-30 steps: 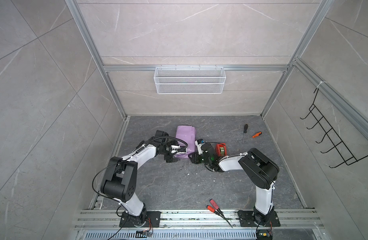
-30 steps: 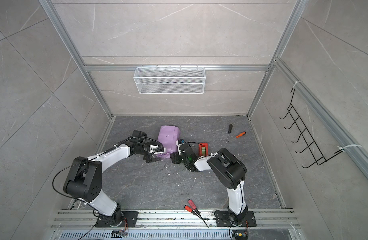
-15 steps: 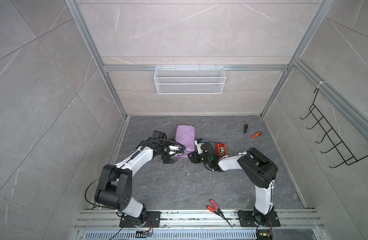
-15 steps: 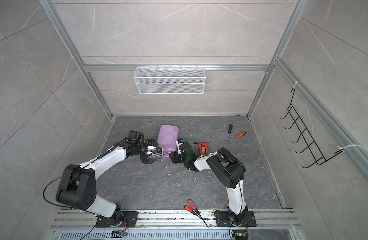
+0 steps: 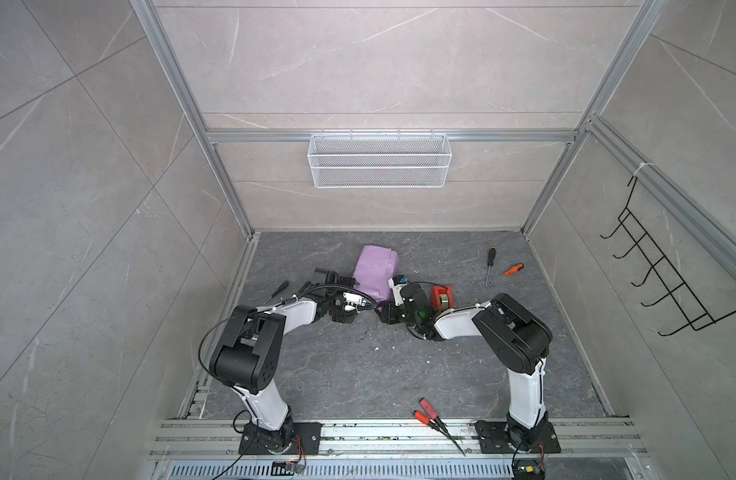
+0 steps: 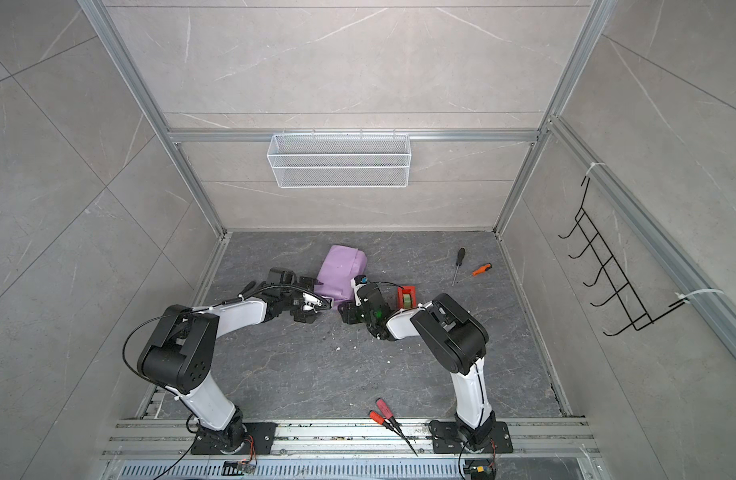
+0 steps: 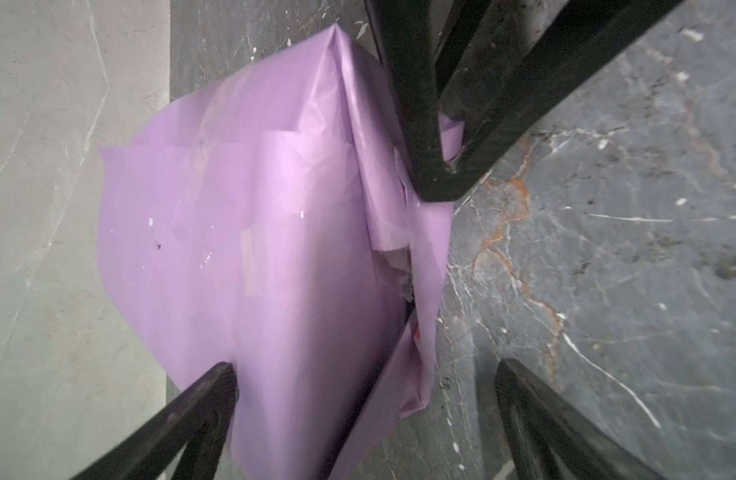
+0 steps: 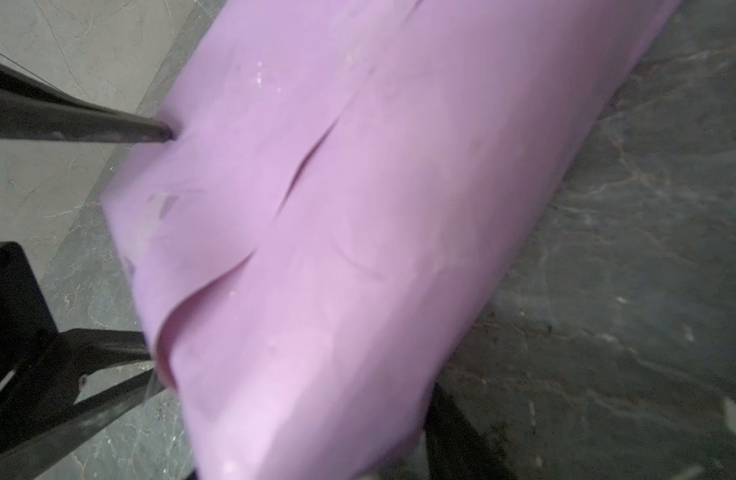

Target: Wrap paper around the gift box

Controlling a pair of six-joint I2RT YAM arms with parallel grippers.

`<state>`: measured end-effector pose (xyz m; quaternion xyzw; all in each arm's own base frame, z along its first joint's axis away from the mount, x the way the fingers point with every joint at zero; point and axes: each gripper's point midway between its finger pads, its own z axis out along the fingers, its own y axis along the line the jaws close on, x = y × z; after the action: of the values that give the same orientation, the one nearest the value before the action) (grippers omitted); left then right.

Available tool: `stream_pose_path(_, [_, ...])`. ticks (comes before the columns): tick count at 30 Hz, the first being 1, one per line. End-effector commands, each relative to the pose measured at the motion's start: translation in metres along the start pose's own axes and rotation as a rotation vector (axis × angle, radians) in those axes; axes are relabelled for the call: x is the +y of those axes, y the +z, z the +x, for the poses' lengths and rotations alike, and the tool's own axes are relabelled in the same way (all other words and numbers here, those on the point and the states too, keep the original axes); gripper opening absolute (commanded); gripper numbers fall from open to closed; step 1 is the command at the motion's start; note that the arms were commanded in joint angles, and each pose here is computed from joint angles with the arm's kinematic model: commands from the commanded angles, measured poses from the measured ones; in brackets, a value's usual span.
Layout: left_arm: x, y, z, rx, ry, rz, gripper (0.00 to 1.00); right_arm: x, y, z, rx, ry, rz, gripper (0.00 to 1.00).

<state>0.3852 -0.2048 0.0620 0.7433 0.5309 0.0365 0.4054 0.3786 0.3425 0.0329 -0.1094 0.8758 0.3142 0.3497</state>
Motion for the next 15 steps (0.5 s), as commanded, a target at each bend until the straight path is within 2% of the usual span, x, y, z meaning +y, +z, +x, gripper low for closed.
stream_pose_path(1, [-0.029, 0.015, -0.001, 0.005, -0.031, 0.066, 1.0, -0.01, 0.008, 0.016, 0.055, 0.033, 0.025, 0.56])
stream_pose_path(4, [-0.029, 0.02, -0.002, 0.003, -0.044, 0.048, 0.99, -0.012, 0.009, 0.013, 0.048, 0.051, 0.027, 0.54])
stream_pose_path(9, [-0.025, 0.025, -0.001, 0.01, -0.085, 0.04, 0.77, -0.01, 0.007, 0.007, 0.032, 0.061, 0.018, 0.54])
stream_pose_path(15, [-0.017, 0.026, -0.003, 0.008, -0.144, 0.03, 0.68, -0.003, -0.002, 0.001, 0.016, 0.069, 0.001, 0.53])
